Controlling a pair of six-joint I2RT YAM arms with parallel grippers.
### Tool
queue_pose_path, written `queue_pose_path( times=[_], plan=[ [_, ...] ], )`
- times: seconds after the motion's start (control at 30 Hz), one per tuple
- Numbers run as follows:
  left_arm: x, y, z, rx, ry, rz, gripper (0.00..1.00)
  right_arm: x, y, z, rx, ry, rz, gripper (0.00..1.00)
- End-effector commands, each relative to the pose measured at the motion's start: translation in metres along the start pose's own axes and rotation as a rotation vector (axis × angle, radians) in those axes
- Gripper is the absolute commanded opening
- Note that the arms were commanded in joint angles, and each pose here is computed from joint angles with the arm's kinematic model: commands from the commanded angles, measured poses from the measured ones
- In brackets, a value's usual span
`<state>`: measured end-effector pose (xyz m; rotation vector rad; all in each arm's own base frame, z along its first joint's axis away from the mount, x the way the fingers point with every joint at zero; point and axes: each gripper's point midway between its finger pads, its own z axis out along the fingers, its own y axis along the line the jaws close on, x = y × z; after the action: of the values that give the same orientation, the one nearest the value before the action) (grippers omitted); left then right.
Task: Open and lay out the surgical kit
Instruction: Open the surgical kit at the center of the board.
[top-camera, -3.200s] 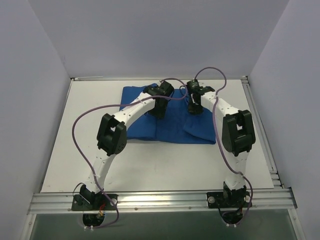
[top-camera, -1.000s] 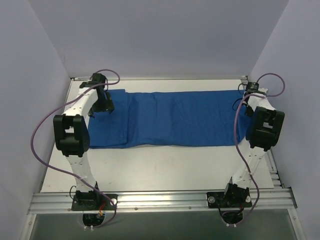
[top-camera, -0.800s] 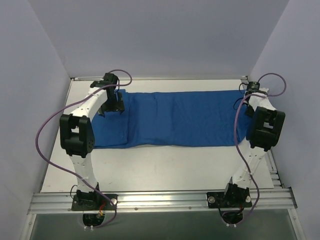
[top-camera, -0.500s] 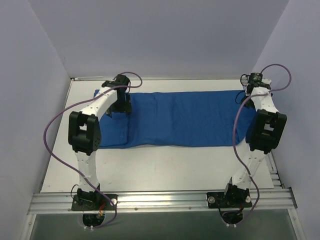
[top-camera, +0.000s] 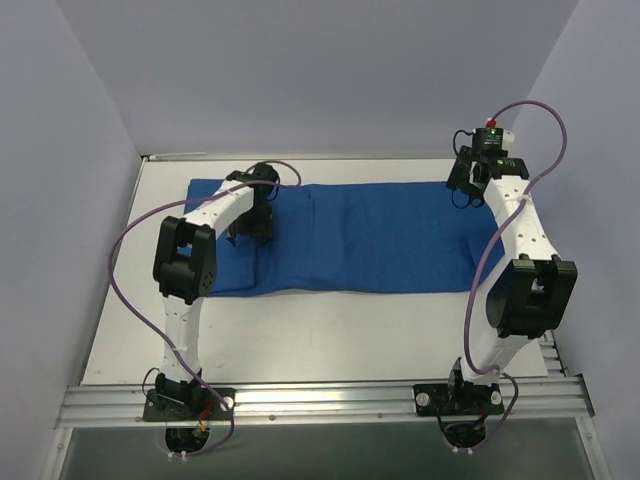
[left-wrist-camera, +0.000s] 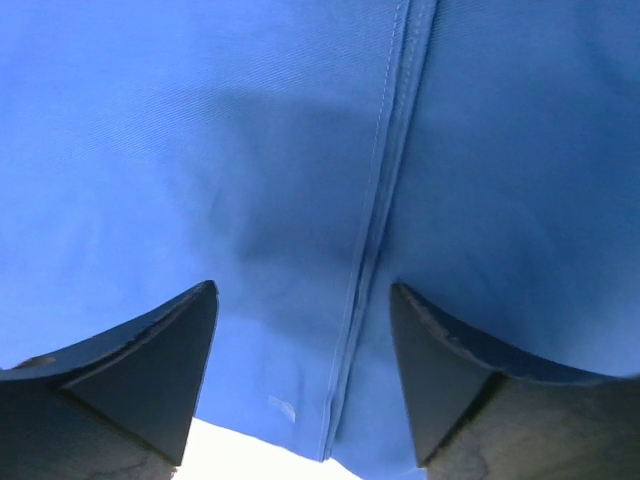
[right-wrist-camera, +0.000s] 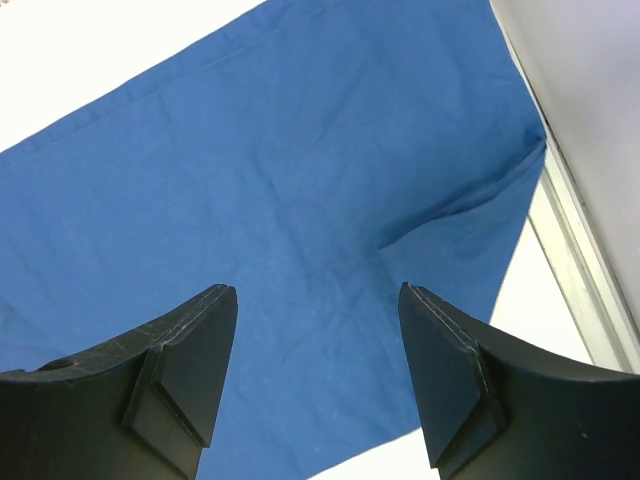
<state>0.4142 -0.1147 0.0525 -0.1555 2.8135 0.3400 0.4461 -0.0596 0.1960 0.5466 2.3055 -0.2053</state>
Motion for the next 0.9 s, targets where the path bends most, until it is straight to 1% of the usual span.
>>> queue_pose_path(
  times=[0.0, 0.07, 0.13, 0.17, 0.2, 0.27, 0.3, 0.33, 0.4, 0.43, 0.5, 0.53, 0.57, 0.63, 0.7, 0.73, 0.77, 0.83, 0.87],
  plan=[
    [0.006, -0.002, 0.017, -0.047, 0.025, 0.012, 0.77, -0.008, -0.011, -0.018, 0.006, -0.022, 0.0, 0.66],
    [0.006, -0.001, 0.022, -0.062, 0.023, 0.022, 0.76, -0.015, -0.014, -0.026, 0.011, -0.043, -0.002, 0.66],
    [0.007, -0.001, 0.027, -0.073, 0.027, 0.03, 0.72, -0.022, -0.013, -0.034, -0.003, -0.065, 0.005, 0.66],
    [0.007, 0.0, 0.028, -0.08, 0.027, 0.035, 0.68, -0.022, -0.012, -0.035, -0.009, -0.066, 0.006, 0.66],
    [0.006, 0.0, 0.03, -0.08, 0.025, 0.039, 0.6, -0.023, -0.012, -0.036, -0.013, -0.07, 0.007, 0.66],
    [0.002, 0.003, 0.027, -0.086, 0.018, 0.035, 0.47, -0.024, -0.011, -0.037, -0.014, -0.074, 0.011, 0.66],
    [-0.003, 0.008, 0.021, -0.089, 0.002, 0.023, 0.4, -0.023, -0.011, -0.036, -0.014, -0.07, 0.009, 0.66],
    [-0.007, 0.011, 0.017, -0.088, -0.008, 0.016, 0.3, -0.022, -0.01, -0.035, -0.014, -0.065, 0.008, 0.66],
    [-0.016, 0.021, 0.002, -0.09, -0.042, 0.0, 0.28, -0.021, -0.01, -0.033, -0.017, -0.063, 0.007, 0.66],
    [-0.022, 0.029, -0.002, -0.094, -0.052, -0.016, 0.23, -0.022, -0.009, -0.032, -0.017, -0.061, 0.01, 0.66],
    [-0.029, 0.043, -0.015, -0.1, -0.068, -0.038, 0.2, -0.021, -0.005, -0.029, -0.032, -0.054, 0.013, 0.66],
    [-0.033, 0.056, -0.018, -0.108, -0.069, -0.058, 0.19, -0.021, -0.002, -0.027, -0.04, -0.049, 0.013, 0.66],
    [-0.037, 0.065, -0.022, -0.113, -0.076, -0.077, 0.13, -0.021, -0.001, -0.026, -0.045, -0.045, 0.017, 0.66],
    [-0.041, 0.092, -0.036, -0.149, -0.089, -0.109, 0.07, -0.018, 0.004, -0.022, -0.058, -0.031, 0.013, 0.66],
    [-0.045, 0.136, -0.047, -0.202, -0.095, -0.184, 0.07, -0.016, 0.01, -0.019, -0.078, -0.018, 0.017, 0.65],
    [-0.045, 0.161, -0.051, -0.261, -0.101, -0.224, 0.07, -0.014, 0.012, -0.017, -0.084, -0.008, 0.02, 0.65],
    [-0.044, 0.199, -0.049, -0.307, -0.085, -0.291, 0.07, -0.012, 0.015, -0.017, -0.091, -0.001, 0.024, 0.65],
    [-0.038, 0.251, -0.055, -0.379, -0.074, -0.357, 0.09, -0.003, 0.021, -0.011, -0.116, 0.027, 0.042, 0.65],
    [-0.035, 0.277, -0.06, -0.435, -0.071, -0.386, 0.21, 0.001, 0.022, -0.009, -0.119, 0.04, 0.05, 0.65]
  ],
)
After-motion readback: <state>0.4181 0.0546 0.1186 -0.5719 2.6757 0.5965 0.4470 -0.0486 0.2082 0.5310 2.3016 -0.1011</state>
